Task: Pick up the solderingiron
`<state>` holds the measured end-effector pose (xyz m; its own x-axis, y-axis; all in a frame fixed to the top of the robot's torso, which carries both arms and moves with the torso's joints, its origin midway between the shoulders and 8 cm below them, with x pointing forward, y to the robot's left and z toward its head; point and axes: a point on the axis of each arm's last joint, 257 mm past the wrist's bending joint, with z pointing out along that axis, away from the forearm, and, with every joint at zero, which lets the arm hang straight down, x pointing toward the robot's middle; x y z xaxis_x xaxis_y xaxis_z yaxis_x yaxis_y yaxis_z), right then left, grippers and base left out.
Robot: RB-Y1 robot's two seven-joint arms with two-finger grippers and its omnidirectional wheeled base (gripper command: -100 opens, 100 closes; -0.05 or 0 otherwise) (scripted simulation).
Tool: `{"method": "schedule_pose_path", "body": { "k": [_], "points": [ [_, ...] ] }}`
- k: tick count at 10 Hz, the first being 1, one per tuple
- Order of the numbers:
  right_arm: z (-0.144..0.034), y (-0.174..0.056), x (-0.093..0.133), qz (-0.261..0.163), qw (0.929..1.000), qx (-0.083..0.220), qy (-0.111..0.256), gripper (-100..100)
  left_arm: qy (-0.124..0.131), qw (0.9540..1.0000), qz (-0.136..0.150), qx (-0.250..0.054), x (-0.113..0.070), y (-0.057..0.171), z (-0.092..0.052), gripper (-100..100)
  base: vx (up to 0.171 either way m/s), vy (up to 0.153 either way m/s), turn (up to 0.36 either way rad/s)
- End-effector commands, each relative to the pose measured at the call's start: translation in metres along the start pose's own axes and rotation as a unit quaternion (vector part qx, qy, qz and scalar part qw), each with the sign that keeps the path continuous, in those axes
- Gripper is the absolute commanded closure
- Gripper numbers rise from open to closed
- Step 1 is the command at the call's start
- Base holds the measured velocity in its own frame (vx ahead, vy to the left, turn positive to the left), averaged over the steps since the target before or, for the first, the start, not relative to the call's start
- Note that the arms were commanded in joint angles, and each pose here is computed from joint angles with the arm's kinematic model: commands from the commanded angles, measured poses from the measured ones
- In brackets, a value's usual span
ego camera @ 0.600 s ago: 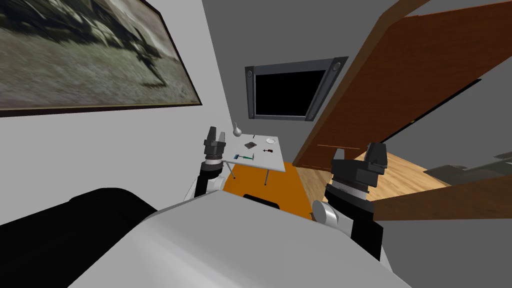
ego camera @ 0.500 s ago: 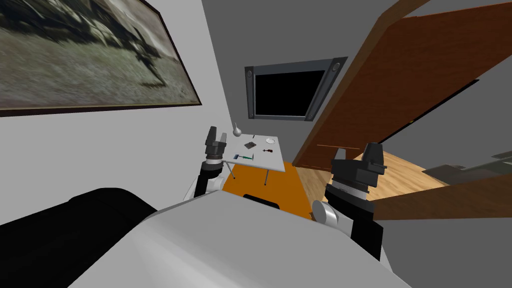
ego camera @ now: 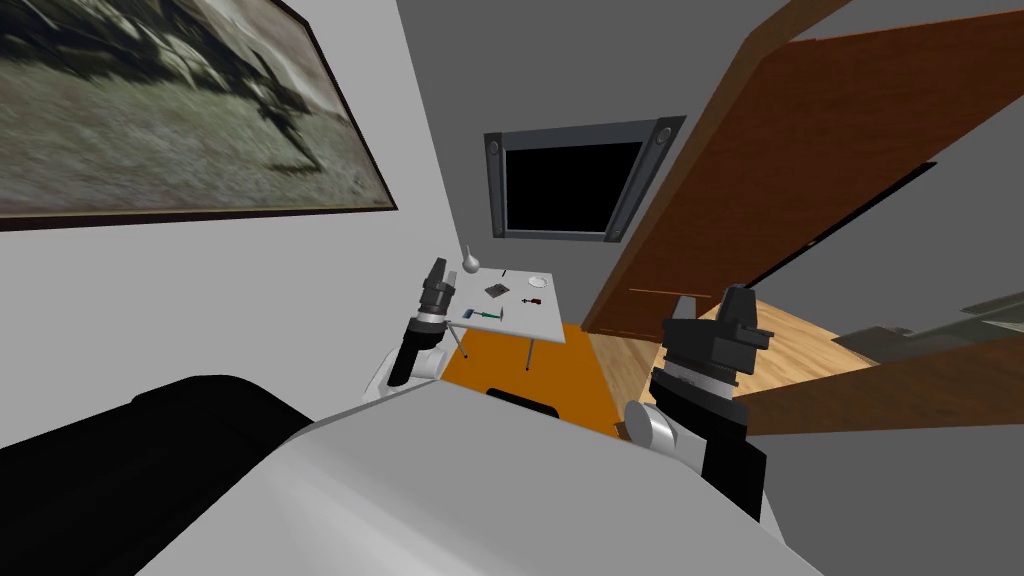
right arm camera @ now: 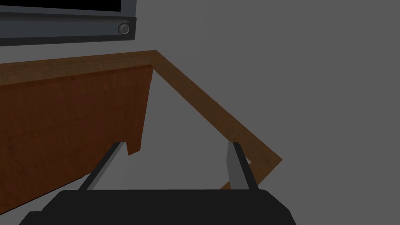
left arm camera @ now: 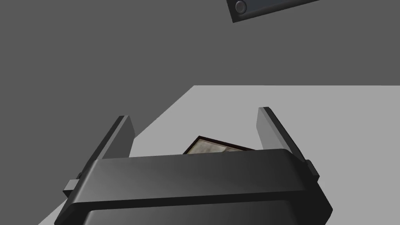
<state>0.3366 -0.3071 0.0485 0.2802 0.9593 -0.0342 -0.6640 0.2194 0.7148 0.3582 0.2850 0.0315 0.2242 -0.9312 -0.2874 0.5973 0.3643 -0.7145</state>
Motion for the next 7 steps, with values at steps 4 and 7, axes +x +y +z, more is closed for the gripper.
{"method": "schedule_pose_path", "body": {
  "k": [4,7],
  "points": [
    [0.000,0.000,0.000,0.000,1.0000,0.000,0.000,0,0.003,0.9982,0.021,-0.056,-0.006,0.042,0.005,-100,0.009,-0.040,-0.016],
    [0.000,0.000,0.000,0.000,1.0000,0.000,0.000,0,-0.001,0.9937,0.042,-0.104,-0.018,0.078,0.007,-100,0.009,-0.047,-0.020]
  ]
}}
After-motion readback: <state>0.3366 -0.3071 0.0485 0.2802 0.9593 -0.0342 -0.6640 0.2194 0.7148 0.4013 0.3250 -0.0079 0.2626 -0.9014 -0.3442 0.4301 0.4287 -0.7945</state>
